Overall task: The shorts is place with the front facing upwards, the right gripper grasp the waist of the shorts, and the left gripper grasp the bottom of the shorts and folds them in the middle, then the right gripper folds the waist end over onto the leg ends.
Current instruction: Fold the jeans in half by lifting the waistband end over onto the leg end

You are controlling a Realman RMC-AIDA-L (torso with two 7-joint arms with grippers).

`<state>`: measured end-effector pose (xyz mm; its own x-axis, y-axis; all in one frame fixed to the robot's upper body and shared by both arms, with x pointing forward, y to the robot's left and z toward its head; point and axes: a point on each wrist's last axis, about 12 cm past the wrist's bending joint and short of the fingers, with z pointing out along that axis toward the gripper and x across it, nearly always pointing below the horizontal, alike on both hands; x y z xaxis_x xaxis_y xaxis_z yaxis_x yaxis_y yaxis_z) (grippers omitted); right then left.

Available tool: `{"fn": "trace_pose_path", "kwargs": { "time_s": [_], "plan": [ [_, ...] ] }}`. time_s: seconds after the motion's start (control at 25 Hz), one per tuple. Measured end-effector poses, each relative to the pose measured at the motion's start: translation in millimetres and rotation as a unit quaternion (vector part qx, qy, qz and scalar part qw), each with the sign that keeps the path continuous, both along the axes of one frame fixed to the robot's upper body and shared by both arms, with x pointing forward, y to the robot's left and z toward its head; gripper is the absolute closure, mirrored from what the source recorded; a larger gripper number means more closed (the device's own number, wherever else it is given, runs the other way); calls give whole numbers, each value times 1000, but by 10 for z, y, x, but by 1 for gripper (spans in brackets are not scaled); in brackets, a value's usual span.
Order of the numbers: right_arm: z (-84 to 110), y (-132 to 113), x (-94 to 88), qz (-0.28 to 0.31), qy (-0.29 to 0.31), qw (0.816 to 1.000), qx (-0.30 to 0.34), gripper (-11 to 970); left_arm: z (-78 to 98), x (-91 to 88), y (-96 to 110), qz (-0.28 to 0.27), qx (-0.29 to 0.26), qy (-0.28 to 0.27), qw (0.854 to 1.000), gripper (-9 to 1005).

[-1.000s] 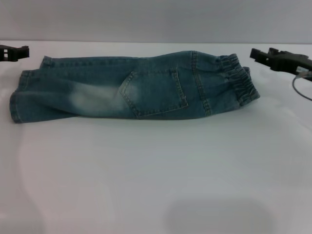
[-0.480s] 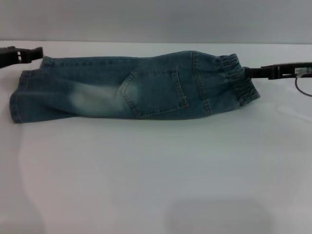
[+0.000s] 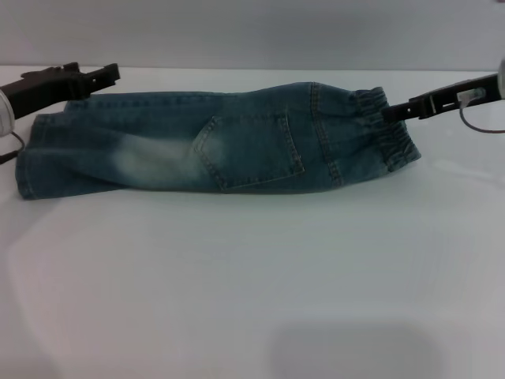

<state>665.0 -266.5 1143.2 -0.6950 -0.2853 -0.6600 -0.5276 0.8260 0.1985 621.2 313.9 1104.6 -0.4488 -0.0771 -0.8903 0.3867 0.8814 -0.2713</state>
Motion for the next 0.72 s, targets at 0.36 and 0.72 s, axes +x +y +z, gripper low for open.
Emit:
{"fn": "trace_pose_path", "kwargs": {
  "time_s": [0.36, 0.72],
  "plan": [
    [-103, 243, 76, 9, -27, 997, -76, 358, -163, -129, -149, -55, -14, 3, 998, 194],
    [-210, 417, 49, 29, -39, 994, -99, 362, -257, -158, -207, -58, -24, 20, 998, 194]
  ]
}}
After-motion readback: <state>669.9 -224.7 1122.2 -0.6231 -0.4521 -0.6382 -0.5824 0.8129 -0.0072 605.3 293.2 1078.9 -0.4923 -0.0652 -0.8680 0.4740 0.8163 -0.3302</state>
